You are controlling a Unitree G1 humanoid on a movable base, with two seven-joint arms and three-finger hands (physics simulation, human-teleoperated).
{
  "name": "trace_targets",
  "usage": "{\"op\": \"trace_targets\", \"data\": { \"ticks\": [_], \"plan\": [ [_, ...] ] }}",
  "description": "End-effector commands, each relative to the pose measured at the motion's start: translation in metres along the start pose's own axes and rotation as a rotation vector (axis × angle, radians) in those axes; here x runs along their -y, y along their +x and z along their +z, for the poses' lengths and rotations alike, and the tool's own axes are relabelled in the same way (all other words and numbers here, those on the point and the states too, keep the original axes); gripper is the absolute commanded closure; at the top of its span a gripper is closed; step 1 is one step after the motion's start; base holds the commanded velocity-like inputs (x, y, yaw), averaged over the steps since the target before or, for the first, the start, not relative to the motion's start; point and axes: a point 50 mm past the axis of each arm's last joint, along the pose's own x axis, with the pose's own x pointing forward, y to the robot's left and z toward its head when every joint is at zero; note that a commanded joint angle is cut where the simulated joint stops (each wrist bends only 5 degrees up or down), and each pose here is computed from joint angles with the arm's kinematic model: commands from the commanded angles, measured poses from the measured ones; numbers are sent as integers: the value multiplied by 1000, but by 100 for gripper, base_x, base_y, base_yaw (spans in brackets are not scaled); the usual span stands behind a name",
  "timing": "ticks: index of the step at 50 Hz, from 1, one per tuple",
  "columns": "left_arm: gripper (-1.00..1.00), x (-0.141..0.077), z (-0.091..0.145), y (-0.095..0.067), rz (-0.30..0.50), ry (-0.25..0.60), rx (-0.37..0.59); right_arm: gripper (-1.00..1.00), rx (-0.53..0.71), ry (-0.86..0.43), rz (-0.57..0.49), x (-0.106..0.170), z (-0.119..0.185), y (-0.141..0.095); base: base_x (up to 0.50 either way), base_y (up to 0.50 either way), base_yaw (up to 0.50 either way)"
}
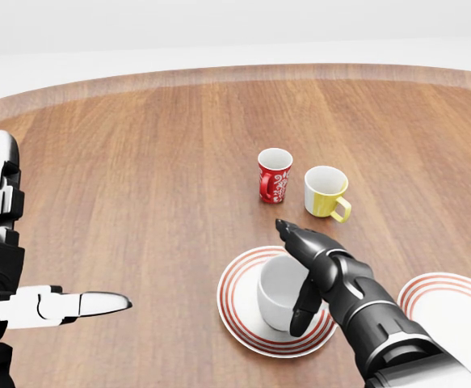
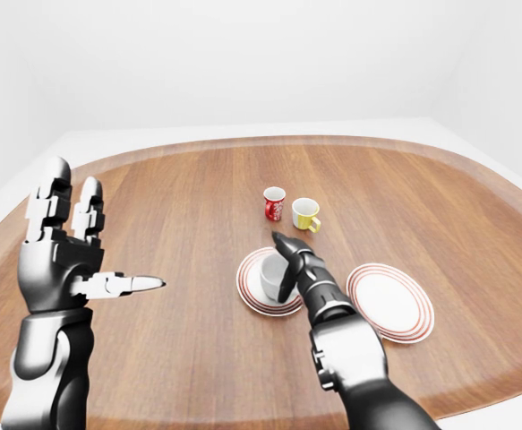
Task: Put the white mug on the left plate.
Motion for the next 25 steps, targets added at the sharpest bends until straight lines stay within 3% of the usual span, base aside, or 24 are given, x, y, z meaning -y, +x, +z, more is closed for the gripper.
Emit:
{"op": "trace_targets", "data": {
  "ticks": [1, 25],
  "plan": [
    [-100, -1, -2, 0, 5, 2, -8, -100, -43, -20, 65, -16, -13, -1, 0, 0, 0],
    [-100, 4, -4, -3, -16, -6, -21, -100, 36, -85, -132, 51, 11, -5, 0, 0, 0]
  ]
}}
